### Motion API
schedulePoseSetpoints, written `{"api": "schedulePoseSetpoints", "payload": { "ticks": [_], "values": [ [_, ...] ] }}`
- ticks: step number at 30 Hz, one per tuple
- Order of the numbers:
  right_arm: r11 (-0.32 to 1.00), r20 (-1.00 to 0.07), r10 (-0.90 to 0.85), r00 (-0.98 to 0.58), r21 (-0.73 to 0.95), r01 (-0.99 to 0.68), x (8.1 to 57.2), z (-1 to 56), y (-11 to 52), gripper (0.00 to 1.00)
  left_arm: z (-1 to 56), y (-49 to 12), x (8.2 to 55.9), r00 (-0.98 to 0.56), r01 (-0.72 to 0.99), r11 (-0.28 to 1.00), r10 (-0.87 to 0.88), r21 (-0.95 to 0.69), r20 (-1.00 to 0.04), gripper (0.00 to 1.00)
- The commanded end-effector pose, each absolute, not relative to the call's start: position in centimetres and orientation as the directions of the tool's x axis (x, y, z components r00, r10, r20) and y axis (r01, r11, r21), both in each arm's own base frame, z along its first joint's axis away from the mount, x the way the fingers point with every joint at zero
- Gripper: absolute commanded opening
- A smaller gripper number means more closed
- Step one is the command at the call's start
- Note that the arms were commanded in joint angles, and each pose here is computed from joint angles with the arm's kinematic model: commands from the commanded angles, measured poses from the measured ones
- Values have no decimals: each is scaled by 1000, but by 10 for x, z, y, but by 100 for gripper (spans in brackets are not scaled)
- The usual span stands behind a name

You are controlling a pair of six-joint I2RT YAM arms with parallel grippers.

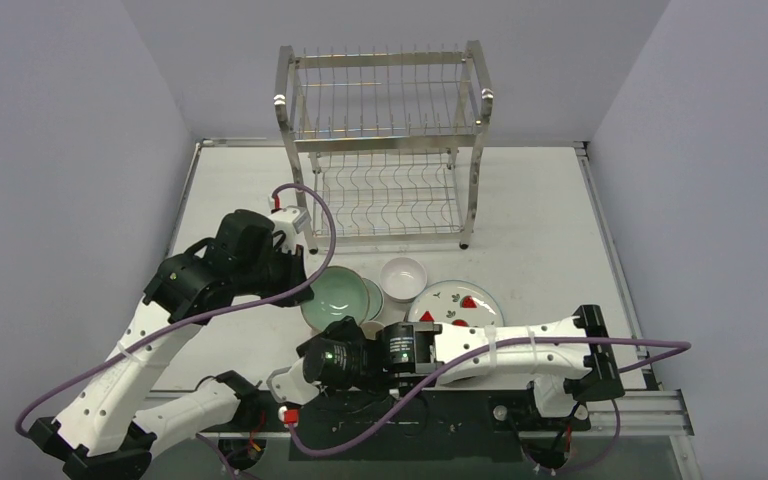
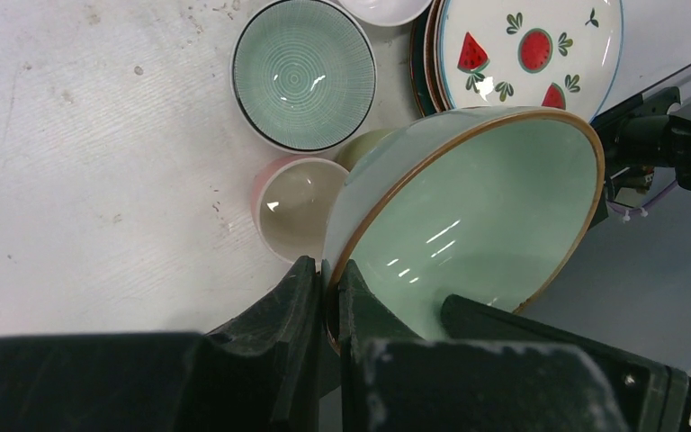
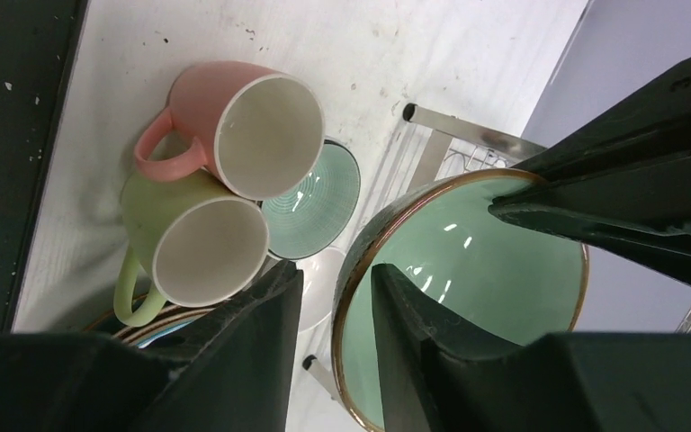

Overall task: Load the mixed dishes into the dish rack
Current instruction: Insert the bowl into the dish rack.

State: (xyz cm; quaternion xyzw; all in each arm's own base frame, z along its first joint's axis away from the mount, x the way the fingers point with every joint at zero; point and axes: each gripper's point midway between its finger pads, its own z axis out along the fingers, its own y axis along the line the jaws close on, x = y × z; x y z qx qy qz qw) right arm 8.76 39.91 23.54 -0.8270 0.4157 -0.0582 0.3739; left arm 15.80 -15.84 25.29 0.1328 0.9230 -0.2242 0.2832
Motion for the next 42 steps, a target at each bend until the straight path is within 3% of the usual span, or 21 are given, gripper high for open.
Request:
{"api": "schedulePoseSetpoints", "payload": {
  "ticks": [1, 11, 16, 23, 27, 30, 33, 42],
  "values": [
    [-345, -221, -746, 628, -679, -648, 101, 248, 400, 34, 270, -170, 163, -766, 427, 825, 111, -371, -633, 0],
    [-329, -218, -763, 608, -678, -657, 111, 246, 399, 22, 267, -169, 164, -766, 426, 829, 117, -362, -632, 0],
    [-324, -221, -764, 606, -681, -656, 112, 247, 399, 0, 267, -169, 164, -765, 427, 829, 117, -363, -633, 0],
    [-282, -279, -755, 594, -679, -678, 108, 253, 401, 0, 270, -169, 165, -761, 425, 829, 109, -364, -640, 0],
    [-257, -318, -743, 589, -678, -689, 106, 257, 399, 0, 276, -168, 168, -737, 426, 830, 87, -361, -670, 18],
    [-222, -358, -743, 566, -666, -712, 108, 258, 395, 0, 282, -159, 175, -691, 415, 851, 64, -323, -720, 47],
    [-163, -436, -733, 522, -632, -757, 110, 259, 392, 0, 295, -143, 185, -606, 387, 883, 25, -267, -795, 66],
    [80, -702, -631, 331, -482, -872, 142, 263, 387, 0, 339, -104, 207, -326, 261, 939, -134, -226, -936, 86]
  ]
}}
